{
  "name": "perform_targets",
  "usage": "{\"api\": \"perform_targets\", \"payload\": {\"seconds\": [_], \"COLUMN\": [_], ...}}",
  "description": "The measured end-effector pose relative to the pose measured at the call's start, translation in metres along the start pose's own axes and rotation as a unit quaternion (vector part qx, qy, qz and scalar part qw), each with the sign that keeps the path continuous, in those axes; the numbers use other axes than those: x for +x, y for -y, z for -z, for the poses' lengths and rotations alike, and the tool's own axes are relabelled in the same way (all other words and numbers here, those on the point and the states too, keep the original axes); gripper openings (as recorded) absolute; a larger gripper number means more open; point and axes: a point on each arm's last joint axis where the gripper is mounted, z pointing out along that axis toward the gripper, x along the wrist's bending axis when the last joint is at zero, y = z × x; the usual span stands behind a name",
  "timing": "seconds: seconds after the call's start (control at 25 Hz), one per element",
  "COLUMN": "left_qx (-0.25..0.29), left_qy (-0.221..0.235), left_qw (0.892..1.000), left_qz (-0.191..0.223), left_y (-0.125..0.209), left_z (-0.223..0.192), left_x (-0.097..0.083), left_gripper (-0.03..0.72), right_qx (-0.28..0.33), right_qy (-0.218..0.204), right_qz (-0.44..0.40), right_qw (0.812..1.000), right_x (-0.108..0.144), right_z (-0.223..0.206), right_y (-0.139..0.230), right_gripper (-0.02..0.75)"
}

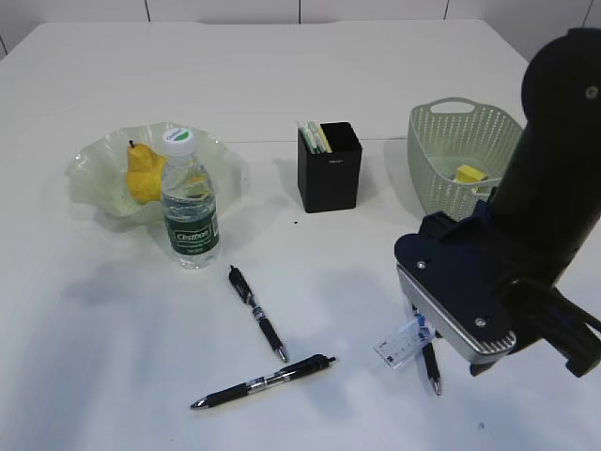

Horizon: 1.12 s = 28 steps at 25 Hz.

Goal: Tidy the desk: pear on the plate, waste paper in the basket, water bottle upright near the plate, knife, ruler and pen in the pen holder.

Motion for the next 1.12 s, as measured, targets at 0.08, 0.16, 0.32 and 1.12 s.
{"api": "perform_targets", "payload": {"seconds": [0.08, 0.16, 0.32, 1.12], "left_qx": [-0.001, -0.002, -0.002, -0.009], "left_qy": [0.0, 0.0, 0.0, 0.0], "left_qw": [1.0, 1.0, 1.0, 1.0], "left_qz": [0.0, 0.0, 0.0, 0.0], "left_y": [0.0, 0.0, 0.0, -0.002], "left_z": [0.0, 0.0, 0.0, 0.0], "left_x": [0.0, 0.0, 0.0, 0.0], "left_gripper": [0.447, 0.447, 0.447, 0.447], "right_qx": [0.003, 0.004, 0.005, 0.007], "right_qy": [0.034, 0.054, 0.048, 0.013], "right_qz": [0.0, -0.003, 0.0, 0.004], "right_qw": [0.999, 0.999, 0.999, 1.0], "right_x": [-0.005, -0.012, -0.024, -0.059], "right_z": [0.0, -0.007, -0.033, -0.077], "right_y": [0.001, 0.002, 0.005, 0.019], "right_gripper": [0.319, 0.323, 0.386, 0.422]}}
